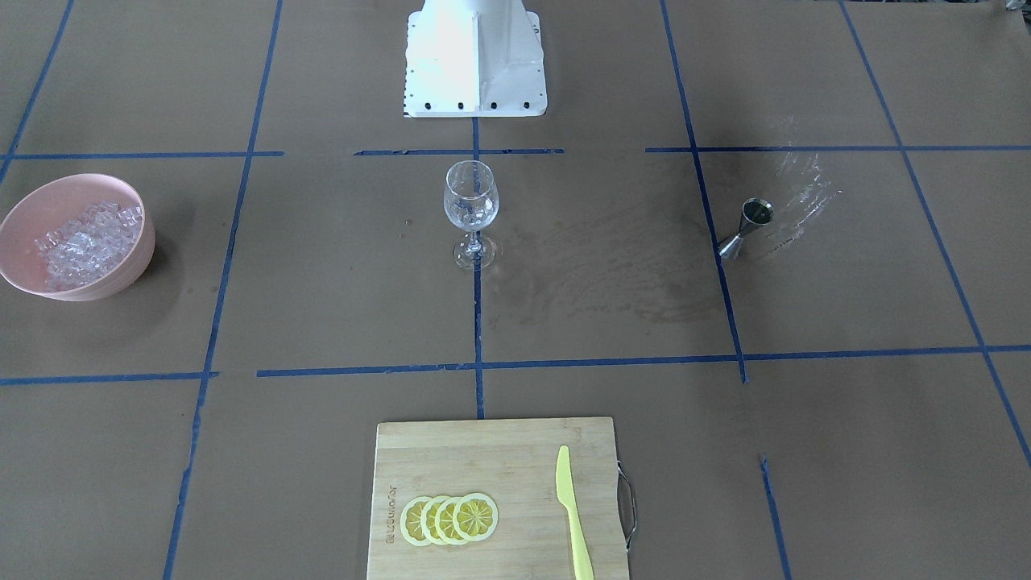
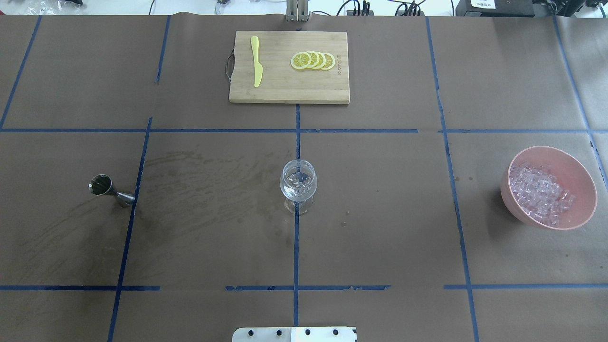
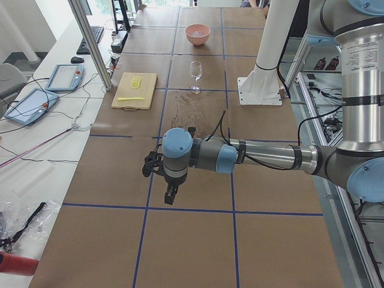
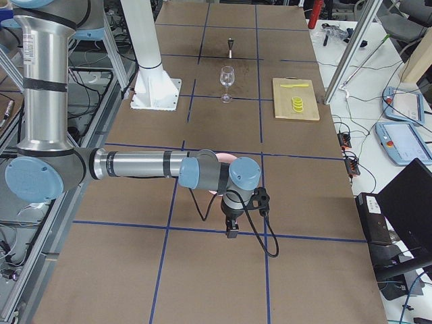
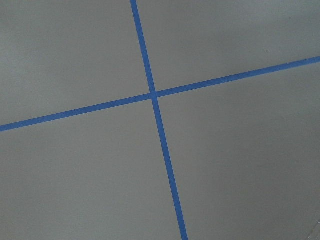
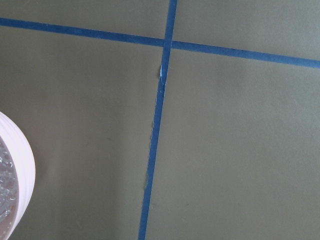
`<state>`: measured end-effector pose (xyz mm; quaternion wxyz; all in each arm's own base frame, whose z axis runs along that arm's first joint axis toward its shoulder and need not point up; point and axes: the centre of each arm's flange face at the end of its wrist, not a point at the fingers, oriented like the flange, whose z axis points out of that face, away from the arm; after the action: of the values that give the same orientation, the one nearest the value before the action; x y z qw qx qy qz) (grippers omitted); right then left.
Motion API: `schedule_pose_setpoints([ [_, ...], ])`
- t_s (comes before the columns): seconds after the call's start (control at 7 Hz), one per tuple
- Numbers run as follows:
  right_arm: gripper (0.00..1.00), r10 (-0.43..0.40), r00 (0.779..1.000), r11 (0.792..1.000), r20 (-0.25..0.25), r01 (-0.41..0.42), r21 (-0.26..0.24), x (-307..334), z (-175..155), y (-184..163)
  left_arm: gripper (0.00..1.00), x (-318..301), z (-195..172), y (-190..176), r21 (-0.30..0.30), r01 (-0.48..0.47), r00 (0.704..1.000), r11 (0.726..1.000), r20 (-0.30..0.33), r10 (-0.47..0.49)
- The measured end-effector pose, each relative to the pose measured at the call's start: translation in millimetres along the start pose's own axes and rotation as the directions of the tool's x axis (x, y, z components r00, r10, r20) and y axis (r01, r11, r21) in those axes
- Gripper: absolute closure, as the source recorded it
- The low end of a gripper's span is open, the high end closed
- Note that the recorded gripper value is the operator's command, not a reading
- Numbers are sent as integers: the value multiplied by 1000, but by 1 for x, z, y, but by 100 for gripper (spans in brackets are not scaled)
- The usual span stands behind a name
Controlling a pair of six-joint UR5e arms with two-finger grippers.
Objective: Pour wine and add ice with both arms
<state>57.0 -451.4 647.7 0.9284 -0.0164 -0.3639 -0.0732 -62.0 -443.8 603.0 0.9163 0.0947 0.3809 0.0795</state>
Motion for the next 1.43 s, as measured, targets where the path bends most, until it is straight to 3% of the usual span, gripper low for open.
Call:
schedule_pose_setpoints([
  [0.43,0,-71,997,995,-17,72,75,-34,-37,-8,0,6,-7,-8,57,-64,998,996,8,64],
  [0.86,0,-186,982,971,-42,190,146,-85,-67,-15,0,21,-20,-21,202,-210,978,957,37,207],
  [1.0,0,-228,972,957,-54,234,172,-97,-69,-19,0,29,-29,-31,262,-266,964,928,57,261],
  [1.14,0,-257,965,946,-60,264,188,-104,-69,-22,0,37,-38,-42,345,-334,942,877,88,324],
  [1.29,0,-266,962,942,-61,273,194,-107,-67,-23,0,40,-41,-46,425,-363,930,829,105,353],
  [1.43,0,-270,961,940,-61,277,198,-108,-67,-23,0,45,-38,-47,481,-340,936,808,88,342],
])
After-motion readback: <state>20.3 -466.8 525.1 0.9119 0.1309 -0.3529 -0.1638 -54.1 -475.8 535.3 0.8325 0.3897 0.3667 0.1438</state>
